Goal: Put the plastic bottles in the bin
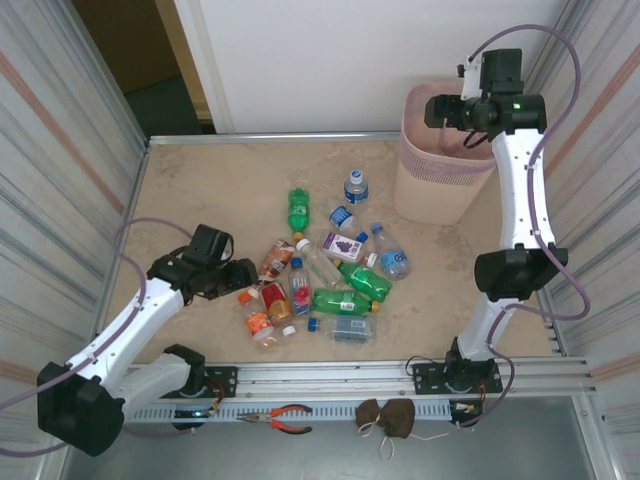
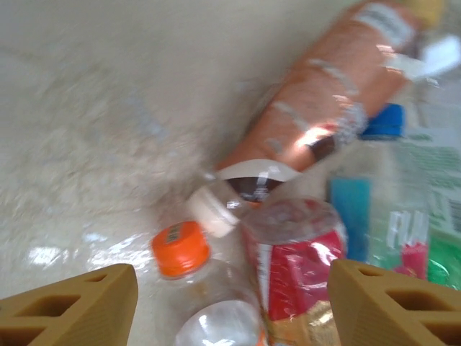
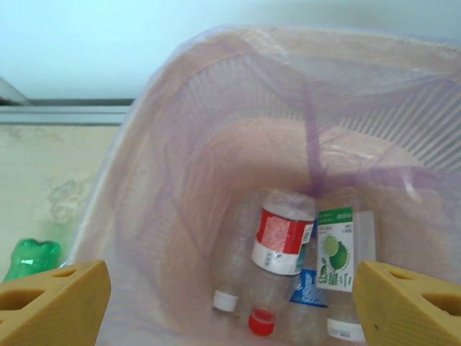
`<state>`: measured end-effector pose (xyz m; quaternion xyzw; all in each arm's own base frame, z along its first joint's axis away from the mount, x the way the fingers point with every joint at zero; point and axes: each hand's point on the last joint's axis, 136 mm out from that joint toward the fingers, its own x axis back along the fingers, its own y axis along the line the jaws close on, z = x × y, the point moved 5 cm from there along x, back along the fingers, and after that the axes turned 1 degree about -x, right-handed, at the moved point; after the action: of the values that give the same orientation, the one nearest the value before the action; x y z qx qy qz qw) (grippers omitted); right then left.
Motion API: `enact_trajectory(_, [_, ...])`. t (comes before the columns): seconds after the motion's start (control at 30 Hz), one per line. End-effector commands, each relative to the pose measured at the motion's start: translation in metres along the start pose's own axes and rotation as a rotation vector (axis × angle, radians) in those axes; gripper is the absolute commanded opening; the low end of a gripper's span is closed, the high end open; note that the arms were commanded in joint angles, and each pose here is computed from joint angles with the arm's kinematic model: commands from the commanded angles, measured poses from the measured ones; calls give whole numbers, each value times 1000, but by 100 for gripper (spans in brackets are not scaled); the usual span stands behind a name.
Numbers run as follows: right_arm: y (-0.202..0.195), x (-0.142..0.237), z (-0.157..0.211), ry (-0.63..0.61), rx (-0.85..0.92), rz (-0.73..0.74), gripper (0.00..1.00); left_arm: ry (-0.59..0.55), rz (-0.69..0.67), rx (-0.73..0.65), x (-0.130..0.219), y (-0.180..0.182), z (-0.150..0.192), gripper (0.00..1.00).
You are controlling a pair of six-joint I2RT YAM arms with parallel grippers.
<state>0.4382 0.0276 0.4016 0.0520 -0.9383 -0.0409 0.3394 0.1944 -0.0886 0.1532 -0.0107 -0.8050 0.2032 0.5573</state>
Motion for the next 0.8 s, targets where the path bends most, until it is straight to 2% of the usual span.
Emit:
enact_trajectory(0.0, [11, 21, 0, -47, 24, 4, 86, 45, 57, 197, -9, 13, 6, 67])
enact_trajectory(0.2, [21, 38, 10, -65, 29, -8, 86, 97, 250, 328, -29, 19, 6, 63])
enact_trajectory(0.4, [21, 47, 17, -74, 23, -8, 86, 174, 261, 339, -45, 21, 12, 61])
enact_trajectory(0.77, [23, 55, 20, -80, 16, -21, 86, 221, 230, 356, -64, 30, 20, 57])
